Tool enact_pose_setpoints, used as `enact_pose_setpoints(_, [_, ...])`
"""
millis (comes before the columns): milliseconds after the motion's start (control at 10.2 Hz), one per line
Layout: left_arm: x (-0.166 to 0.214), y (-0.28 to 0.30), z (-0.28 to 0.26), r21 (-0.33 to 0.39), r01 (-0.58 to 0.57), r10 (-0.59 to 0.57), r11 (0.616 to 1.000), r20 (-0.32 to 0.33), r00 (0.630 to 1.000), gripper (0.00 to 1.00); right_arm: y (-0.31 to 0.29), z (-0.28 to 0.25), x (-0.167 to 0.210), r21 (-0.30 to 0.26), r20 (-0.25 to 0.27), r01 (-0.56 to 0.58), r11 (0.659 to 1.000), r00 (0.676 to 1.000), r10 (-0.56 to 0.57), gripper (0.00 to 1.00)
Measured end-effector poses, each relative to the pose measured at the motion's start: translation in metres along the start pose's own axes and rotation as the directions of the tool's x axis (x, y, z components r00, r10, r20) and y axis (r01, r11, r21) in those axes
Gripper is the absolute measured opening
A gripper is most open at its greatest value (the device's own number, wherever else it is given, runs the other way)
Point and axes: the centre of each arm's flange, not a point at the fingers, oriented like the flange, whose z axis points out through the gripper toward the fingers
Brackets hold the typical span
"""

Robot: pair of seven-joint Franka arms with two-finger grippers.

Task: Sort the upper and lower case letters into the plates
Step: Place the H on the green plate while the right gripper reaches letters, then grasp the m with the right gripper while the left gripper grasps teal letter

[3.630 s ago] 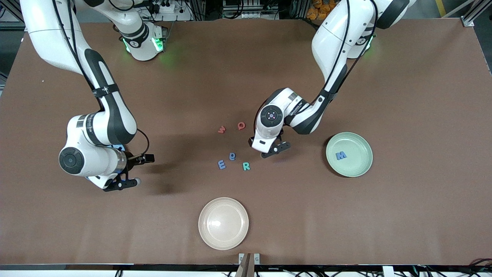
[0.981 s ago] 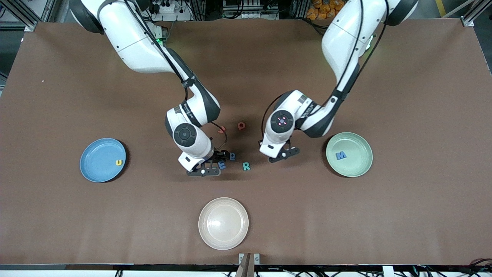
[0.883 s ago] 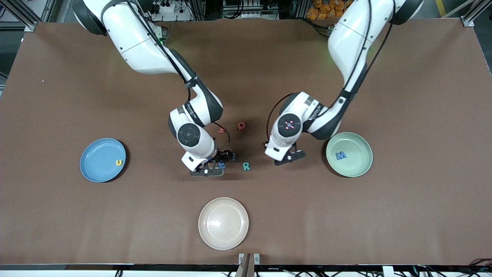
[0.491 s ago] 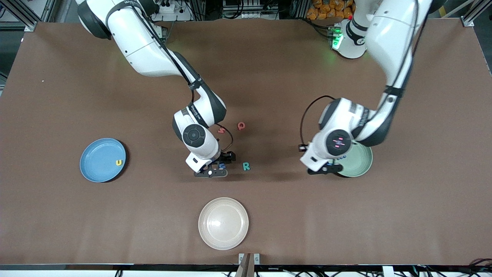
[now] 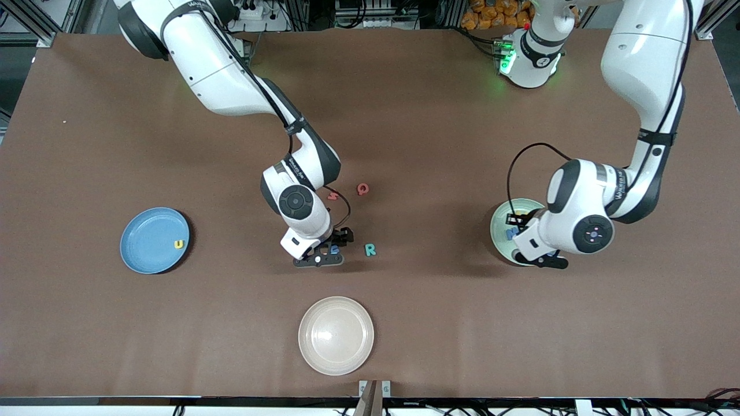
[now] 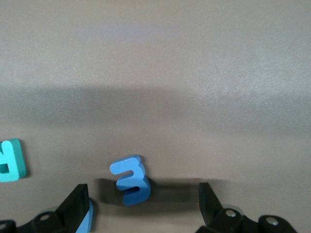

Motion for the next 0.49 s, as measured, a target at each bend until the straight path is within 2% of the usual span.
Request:
enact_pose_setpoints(98, [-0.001, -0.003, 0.003, -0.002, -0.001, 0.001, 1.000, 0.005, 1.000, 0.42, 0.000, 0.000, 0.000, -0.003, -0.001, 0.004, 1.000, 1.000, -0.004, 1.00])
enact_pose_setpoints(294, [-0.001, 0.014, 0.003, 0.000, 0.002, -0.002, 1.000, 0.002, 1.000, 0.71, -0.001, 0.003, -0.002, -0.010, 0.000, 0.012, 1.000, 1.000, -0.012, 1.00])
enact_pose_setpoints(491, [0.000, 0.048, -0.005, 0.008, 0.069, -0.069, 0.998, -0.024, 0.997, 0.96, -0.003, 0.005, -0.003, -0.011, 0.001, 0.015, 1.000, 1.000, -0.015, 1.00])
